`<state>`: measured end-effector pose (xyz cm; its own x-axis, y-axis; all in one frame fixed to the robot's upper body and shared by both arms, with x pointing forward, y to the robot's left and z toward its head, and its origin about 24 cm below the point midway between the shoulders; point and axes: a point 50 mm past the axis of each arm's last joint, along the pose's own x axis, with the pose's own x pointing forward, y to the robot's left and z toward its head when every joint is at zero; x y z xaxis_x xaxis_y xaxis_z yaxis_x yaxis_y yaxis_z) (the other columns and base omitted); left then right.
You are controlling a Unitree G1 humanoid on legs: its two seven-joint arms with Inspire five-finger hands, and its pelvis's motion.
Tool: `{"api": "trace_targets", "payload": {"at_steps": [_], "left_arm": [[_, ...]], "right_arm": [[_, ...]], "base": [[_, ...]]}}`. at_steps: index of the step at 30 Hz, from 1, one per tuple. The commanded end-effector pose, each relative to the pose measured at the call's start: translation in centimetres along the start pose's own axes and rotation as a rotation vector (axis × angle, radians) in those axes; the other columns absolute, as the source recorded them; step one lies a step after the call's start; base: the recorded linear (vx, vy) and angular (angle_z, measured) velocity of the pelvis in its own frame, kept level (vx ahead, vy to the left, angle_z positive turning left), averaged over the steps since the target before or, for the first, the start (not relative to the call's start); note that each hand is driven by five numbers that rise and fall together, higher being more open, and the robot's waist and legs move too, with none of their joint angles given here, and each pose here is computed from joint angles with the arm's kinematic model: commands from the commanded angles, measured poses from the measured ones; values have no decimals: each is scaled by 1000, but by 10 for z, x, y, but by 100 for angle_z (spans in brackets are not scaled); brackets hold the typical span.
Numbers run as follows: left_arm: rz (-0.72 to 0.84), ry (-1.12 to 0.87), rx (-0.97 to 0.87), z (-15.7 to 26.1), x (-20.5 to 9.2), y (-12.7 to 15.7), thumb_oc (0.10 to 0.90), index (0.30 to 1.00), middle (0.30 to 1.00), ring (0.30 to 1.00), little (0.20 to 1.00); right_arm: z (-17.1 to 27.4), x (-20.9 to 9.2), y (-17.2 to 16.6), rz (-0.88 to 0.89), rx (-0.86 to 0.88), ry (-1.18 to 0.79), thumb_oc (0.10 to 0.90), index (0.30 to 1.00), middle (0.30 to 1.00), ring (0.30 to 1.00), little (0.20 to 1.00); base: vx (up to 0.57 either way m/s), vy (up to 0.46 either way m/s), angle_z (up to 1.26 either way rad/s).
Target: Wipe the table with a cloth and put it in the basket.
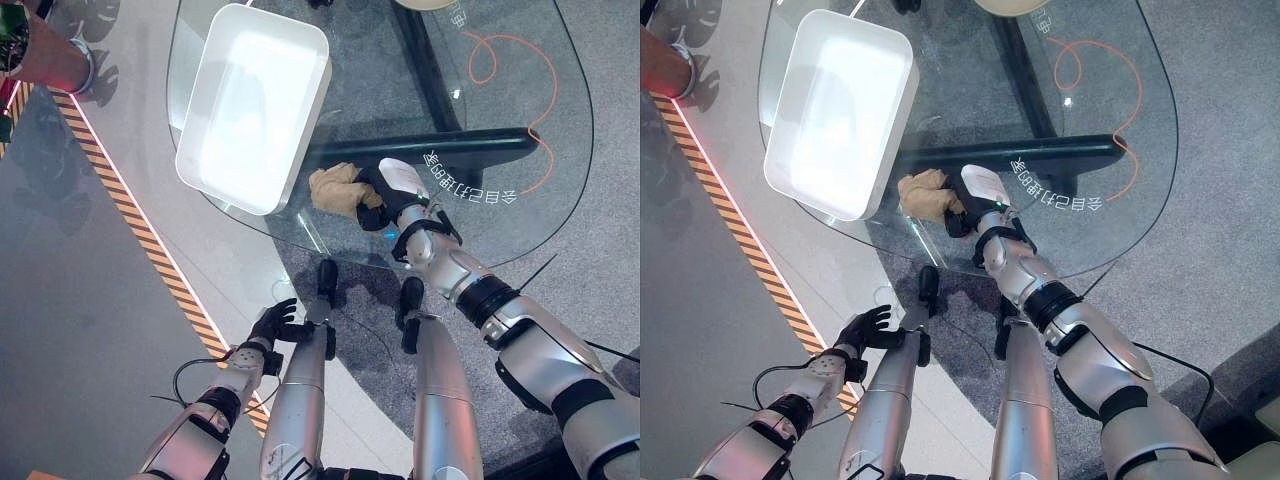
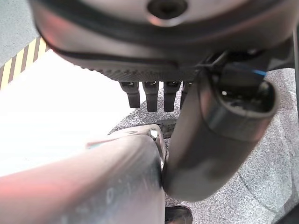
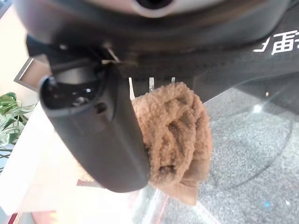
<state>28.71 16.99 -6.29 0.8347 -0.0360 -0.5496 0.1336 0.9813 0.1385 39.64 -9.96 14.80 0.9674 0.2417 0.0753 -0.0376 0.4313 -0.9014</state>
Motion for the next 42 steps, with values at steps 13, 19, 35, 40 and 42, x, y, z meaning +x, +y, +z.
{"api": "trace_targets", "payload": {"at_steps": [13, 19, 35, 40, 42], "left_arm": [[19, 63, 11, -12, -1, 9, 800, 900, 900, 900, 900], [33, 73, -1, -21, -5, 11, 800, 900, 900, 900, 900], [48, 71, -22, -27, -10, 24, 800, 900, 900, 900, 900], [54, 70, -26, -27, -10, 29, 800, 900, 900, 900, 900], [54, 72, -22, -27, -11, 30, 800, 900, 900, 900, 900]], "right_arm": [[2, -1, 15, -163, 85, 1, 100, 300, 300, 300, 200], [-37, -1, -65, -583, 173, 160, 100, 300, 300, 300, 200], [-92, -31, -151, -938, 152, 350, 100, 300, 300, 300, 200], [-112, -43, -161, -1000, 150, 430, 100, 300, 300, 300, 200], [-121, -49, -164, -1023, 155, 468, 100, 300, 300, 300, 200]], "base": [[1, 1, 1], [0, 0, 0], [0, 0, 0], [-3, -3, 1], [0, 0, 0]]}}
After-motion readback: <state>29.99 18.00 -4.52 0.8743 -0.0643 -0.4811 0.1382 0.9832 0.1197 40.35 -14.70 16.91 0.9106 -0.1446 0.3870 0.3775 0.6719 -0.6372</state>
